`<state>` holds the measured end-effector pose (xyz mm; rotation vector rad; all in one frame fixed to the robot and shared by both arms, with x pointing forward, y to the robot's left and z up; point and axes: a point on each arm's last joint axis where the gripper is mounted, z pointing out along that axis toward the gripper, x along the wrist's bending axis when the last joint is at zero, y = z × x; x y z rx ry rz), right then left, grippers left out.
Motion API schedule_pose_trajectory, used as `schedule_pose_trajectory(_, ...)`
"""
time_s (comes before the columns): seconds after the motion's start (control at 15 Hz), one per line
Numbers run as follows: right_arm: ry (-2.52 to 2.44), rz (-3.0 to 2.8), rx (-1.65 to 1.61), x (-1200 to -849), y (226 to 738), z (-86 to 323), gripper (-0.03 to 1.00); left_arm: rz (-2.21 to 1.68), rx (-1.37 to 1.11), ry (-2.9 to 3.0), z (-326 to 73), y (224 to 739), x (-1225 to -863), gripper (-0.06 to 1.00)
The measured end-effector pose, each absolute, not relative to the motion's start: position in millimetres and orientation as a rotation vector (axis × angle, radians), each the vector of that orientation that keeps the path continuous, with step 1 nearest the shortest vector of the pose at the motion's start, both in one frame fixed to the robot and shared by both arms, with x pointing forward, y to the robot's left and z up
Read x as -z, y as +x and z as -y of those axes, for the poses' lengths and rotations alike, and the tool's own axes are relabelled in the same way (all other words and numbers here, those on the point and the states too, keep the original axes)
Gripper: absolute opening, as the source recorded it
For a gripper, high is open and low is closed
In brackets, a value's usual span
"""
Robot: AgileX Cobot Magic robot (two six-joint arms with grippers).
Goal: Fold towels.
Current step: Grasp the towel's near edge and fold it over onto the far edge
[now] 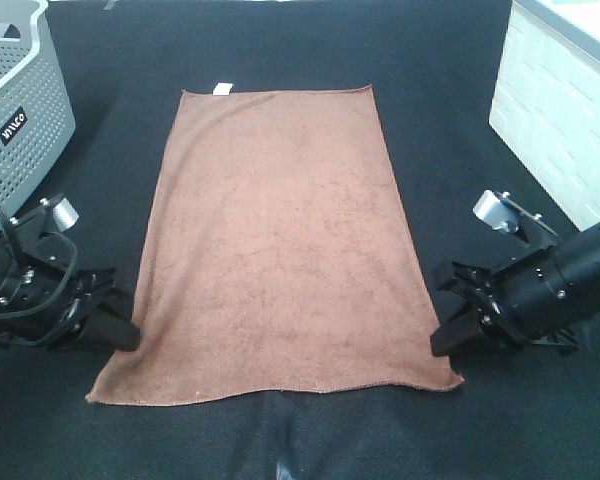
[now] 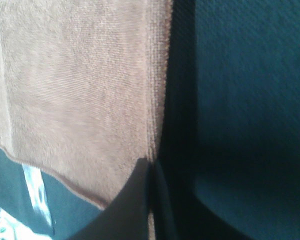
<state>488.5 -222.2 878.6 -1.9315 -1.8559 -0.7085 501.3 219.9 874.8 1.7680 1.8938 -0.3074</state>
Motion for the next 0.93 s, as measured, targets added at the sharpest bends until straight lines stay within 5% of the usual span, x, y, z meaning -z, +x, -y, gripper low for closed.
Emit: schedule_pose_trajectory(0.93,-1.872,1.862,0.61,-899,399,230,0.0,-1.92,0.376,1.884,-231,438,-910,0.0)
